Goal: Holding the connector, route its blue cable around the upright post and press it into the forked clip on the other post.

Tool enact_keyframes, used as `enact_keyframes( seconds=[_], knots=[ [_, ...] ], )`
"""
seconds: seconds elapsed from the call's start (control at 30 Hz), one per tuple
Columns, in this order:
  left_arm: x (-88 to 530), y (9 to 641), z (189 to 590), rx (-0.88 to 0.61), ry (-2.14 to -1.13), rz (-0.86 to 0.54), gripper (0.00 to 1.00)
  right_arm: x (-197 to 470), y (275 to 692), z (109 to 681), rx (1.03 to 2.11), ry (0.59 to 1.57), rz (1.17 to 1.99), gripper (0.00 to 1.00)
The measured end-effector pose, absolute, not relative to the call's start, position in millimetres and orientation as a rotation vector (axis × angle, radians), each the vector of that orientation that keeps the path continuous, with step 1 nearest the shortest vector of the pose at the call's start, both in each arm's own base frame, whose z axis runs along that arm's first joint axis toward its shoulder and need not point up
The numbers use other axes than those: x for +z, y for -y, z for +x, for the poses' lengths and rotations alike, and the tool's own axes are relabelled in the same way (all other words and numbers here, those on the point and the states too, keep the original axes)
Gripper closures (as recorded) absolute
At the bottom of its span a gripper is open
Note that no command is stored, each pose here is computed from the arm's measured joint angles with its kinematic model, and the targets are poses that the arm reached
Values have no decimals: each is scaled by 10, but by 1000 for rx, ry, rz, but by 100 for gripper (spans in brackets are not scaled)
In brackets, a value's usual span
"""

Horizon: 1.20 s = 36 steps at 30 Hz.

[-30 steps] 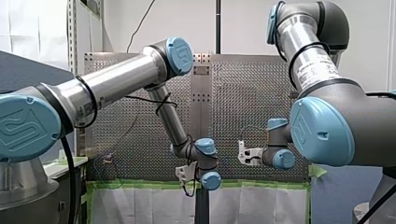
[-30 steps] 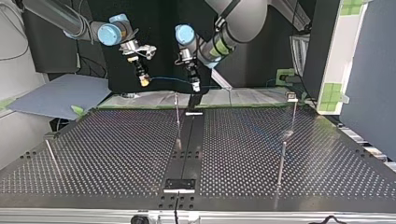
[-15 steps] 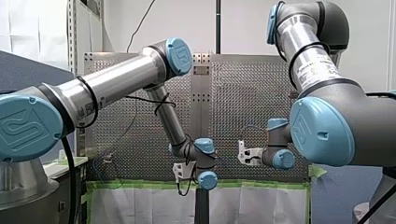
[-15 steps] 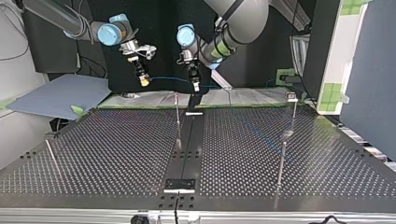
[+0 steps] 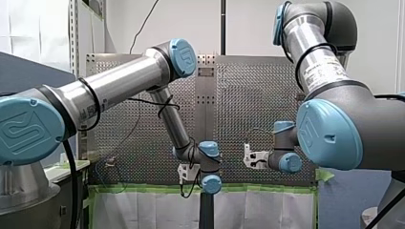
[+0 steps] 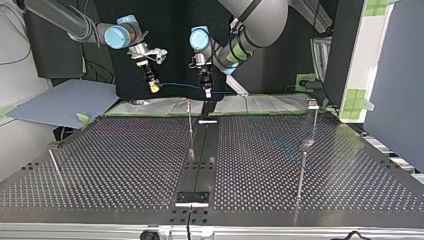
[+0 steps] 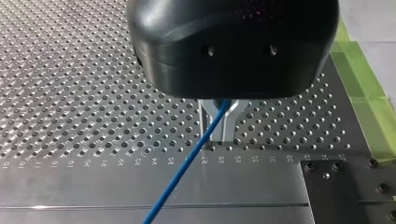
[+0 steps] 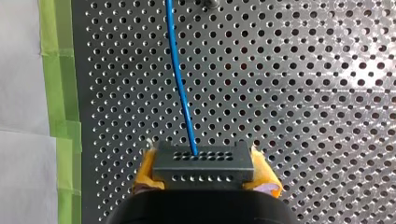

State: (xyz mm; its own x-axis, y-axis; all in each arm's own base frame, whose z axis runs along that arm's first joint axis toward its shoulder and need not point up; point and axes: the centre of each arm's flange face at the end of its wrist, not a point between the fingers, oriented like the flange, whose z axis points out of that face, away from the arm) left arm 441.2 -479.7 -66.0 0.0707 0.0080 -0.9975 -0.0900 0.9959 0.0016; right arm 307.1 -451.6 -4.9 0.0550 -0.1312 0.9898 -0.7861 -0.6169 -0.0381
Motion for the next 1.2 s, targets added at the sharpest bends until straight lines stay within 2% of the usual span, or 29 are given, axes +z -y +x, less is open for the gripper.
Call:
enact_keyframes(
  seconds=[0.67, 1.2],
  knots=[
    [-516, 4819, 4425, 78, -1517, -34, 99, -26, 4627, 2972, 1611, 950, 1758, 100],
    [-475, 4955, 4286, 94, -1523, 32, 99, -14, 4718, 2870, 1596, 967, 1733, 100]
  ],
)
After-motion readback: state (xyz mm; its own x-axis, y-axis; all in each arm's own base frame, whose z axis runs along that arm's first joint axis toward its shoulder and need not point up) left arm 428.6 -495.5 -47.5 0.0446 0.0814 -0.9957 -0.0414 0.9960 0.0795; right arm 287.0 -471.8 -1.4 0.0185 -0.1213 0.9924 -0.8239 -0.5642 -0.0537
